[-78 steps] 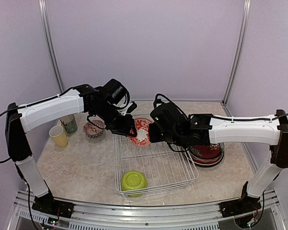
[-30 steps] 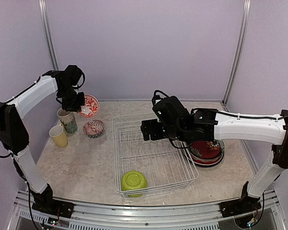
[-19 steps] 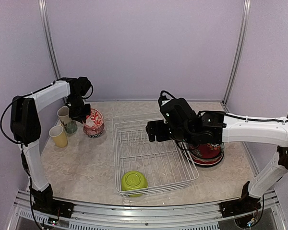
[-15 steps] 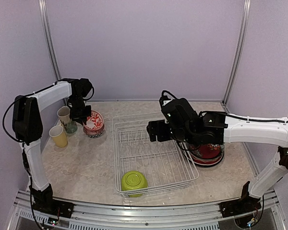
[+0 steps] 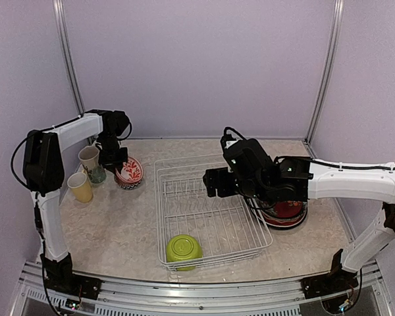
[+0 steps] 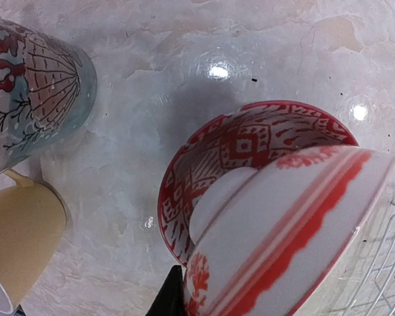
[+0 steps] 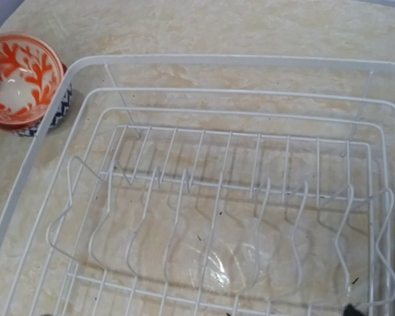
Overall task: Unload the mixed dishes from the dish rack
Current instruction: Place the bowl in the bowl.
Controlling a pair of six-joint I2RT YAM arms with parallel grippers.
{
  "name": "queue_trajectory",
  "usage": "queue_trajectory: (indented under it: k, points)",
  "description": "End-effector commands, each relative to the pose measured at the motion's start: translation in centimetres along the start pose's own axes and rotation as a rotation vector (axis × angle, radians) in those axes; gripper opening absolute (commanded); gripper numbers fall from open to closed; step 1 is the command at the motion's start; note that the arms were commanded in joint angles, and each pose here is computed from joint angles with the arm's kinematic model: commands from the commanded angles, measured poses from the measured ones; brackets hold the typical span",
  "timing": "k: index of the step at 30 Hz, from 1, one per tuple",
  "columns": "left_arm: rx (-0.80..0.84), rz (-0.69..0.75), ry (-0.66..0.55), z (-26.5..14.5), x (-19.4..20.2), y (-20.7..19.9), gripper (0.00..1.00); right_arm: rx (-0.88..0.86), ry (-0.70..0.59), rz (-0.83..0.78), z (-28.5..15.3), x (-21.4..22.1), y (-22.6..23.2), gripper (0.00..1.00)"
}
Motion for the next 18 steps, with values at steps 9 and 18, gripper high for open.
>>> queue_trajectory:
  k: [9,18]
  points:
    - [0.019,-0.015,-0.051,-2.0,-1.1,0.4,0.47,-0.036,0.068,-0.026,0.3,1.3,0.4,0.94]
    - [0.095,-0.004,-0.212,-7.4,-0.7,0.1,0.74,-0.257,0.343,-0.133,2.4,7.6,4.0,1.0]
Point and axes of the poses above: each gripper's point midway between its finger pads, its own z axis out along the fingers, its own y axis along the line the jaws close on, x = y × z, the point moved 4 cm from there along -z, back along the fingers, and after that the axes turned 5 degrees about z, right-handed, at the moved point
